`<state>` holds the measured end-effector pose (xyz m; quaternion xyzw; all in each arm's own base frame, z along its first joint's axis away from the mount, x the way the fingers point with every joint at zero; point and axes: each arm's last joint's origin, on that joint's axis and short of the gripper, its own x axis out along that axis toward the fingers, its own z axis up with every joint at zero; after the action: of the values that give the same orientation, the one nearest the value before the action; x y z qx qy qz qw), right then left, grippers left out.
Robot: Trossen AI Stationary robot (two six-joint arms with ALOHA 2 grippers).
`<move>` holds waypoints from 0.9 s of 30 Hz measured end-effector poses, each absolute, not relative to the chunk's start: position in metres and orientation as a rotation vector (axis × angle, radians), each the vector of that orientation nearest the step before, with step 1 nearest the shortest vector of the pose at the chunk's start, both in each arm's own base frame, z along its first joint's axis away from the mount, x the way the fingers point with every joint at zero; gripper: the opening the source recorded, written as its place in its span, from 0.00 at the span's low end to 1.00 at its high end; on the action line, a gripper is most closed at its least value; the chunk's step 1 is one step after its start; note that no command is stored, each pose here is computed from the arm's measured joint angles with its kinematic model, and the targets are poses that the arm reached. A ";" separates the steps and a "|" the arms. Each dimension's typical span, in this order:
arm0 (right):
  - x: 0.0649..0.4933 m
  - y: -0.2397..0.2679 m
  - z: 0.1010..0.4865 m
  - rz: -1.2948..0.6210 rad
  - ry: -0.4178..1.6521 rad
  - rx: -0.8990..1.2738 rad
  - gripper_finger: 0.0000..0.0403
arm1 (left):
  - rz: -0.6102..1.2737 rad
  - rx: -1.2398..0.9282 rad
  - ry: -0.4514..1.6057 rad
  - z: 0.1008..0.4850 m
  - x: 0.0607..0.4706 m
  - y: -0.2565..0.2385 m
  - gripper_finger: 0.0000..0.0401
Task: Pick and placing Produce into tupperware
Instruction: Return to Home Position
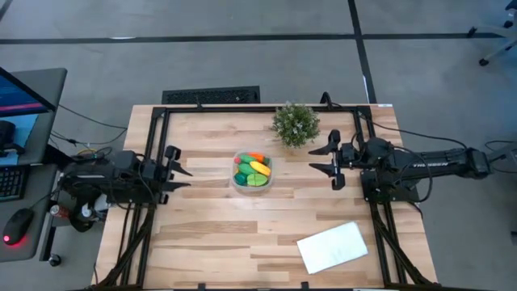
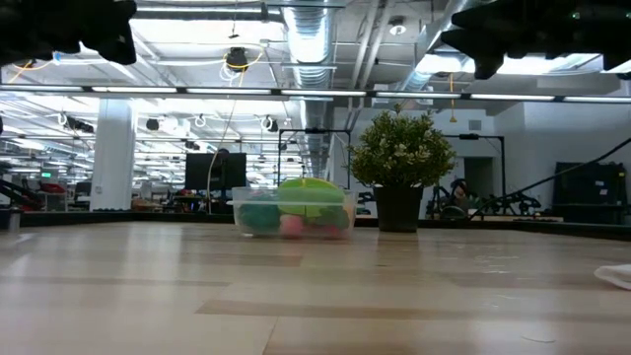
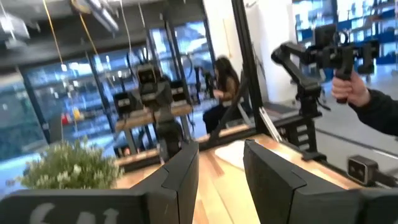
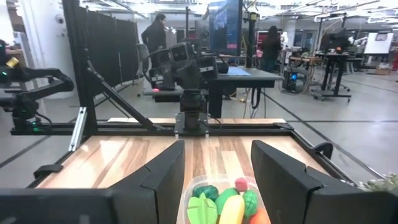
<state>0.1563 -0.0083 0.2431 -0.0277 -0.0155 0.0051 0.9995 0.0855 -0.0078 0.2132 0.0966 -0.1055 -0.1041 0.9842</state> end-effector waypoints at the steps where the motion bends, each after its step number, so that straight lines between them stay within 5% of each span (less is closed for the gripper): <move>1: 0.156 -0.008 0.243 0.015 -0.031 -0.055 0.44 | -0.210 0.200 -0.238 0.211 0.087 -0.008 0.29; 27: 0.156 -0.005 0.241 0.030 -0.037 -0.028 0.44 | -0.035 0.142 -0.287 0.193 0.093 0.004 0.29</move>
<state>0.1562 -0.0053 0.2407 -0.0140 -0.0185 0.0148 0.9996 0.0931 0.0041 0.1931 0.0705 -0.1427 -0.0176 0.9871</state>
